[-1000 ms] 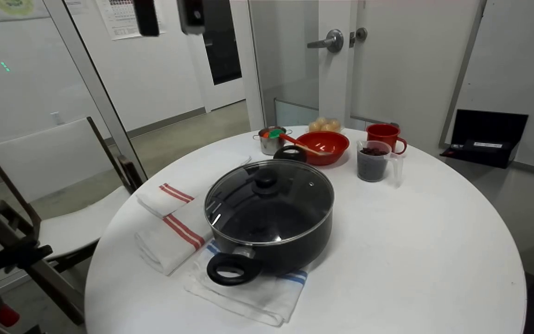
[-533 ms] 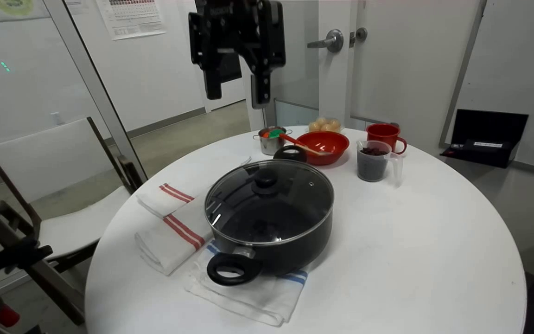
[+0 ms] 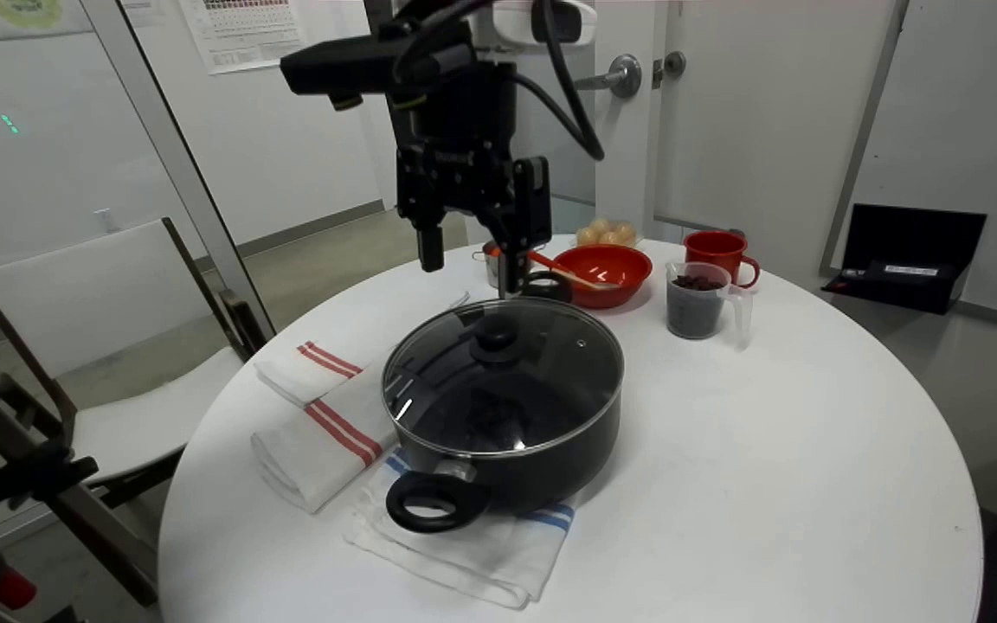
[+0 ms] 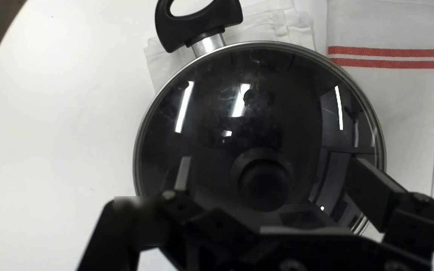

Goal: Remove the glass lid from the black pot and put it on the tea towel on the table

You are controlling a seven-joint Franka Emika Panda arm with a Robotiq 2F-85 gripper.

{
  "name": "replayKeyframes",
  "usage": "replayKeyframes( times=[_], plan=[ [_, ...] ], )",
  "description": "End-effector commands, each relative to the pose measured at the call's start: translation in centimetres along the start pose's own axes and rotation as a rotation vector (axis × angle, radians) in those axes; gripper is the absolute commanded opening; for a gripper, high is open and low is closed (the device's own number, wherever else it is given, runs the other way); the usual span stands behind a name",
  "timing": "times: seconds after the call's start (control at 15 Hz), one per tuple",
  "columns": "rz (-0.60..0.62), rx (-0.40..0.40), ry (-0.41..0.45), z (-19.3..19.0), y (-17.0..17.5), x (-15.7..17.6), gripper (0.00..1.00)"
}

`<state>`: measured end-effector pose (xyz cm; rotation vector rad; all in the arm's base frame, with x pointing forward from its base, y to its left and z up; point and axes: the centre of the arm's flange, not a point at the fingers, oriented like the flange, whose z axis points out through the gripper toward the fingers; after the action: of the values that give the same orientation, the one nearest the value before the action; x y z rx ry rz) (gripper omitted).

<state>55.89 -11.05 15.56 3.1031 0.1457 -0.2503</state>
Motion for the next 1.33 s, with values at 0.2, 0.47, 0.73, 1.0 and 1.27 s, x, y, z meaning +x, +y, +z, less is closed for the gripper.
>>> replayKeyframes(
  times=[0.2,0.47,0.73,1.0,1.27],
  plan=[
    [-0.036,0.026,-0.013,3.5,-0.3,3.1,1.0],
    [-0.059,0.035,-0.024,5.0,0.0,3.9,1.0],
    [-0.07,0.036,-0.032,5.9,0.6,4.5,1.0],
    [-0.081,0.034,-0.034,6.5,0.6,4.9,1.0],
    [-0.094,0.032,-0.032,6.7,0.3,5.1,0.75]
  ],
)
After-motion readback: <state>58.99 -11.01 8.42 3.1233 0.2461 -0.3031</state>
